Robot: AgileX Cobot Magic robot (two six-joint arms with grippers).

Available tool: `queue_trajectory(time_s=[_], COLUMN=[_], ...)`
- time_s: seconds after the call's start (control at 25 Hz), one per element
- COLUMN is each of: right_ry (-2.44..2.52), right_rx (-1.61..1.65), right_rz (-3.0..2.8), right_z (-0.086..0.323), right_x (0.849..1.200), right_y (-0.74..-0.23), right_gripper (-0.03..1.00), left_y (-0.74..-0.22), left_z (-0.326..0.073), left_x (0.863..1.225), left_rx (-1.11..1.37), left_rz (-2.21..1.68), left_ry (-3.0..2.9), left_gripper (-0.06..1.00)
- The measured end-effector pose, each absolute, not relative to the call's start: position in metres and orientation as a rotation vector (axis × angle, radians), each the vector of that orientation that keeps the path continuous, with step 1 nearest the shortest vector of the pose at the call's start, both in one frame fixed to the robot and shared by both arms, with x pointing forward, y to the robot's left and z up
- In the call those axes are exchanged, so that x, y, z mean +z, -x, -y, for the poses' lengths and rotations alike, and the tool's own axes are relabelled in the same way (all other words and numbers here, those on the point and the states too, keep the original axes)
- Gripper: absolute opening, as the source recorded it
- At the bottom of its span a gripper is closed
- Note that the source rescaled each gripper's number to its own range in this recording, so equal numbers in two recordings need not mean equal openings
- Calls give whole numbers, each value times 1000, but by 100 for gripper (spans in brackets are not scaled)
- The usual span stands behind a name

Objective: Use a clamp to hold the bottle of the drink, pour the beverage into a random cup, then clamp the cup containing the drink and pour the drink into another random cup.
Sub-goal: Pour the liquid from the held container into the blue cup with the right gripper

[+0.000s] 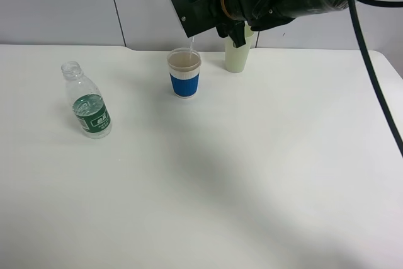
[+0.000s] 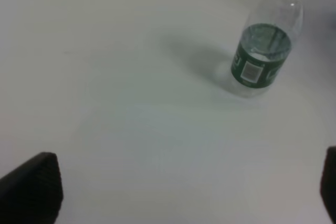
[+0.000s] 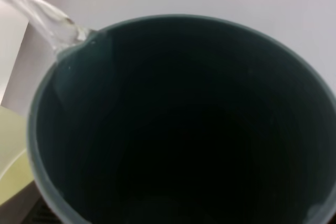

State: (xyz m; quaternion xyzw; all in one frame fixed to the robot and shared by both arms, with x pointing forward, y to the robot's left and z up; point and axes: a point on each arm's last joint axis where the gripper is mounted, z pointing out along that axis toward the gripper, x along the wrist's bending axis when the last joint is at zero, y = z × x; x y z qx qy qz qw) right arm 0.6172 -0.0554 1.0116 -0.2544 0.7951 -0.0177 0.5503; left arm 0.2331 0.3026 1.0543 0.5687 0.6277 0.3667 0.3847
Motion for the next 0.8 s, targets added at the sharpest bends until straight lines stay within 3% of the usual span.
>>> queue_trajectory(time_s=[0.8], right_ry=[695], right_rx=[-78], right_rz=[-1856], right_z=[54], right_x=[1011], right_y=[-616], right_gripper=[0], left_y=[-233], left_z=[-303], left_x=[1054], left_rx=[934], left_rz=[-1600], left_ry=[-1449], left_gripper=[100])
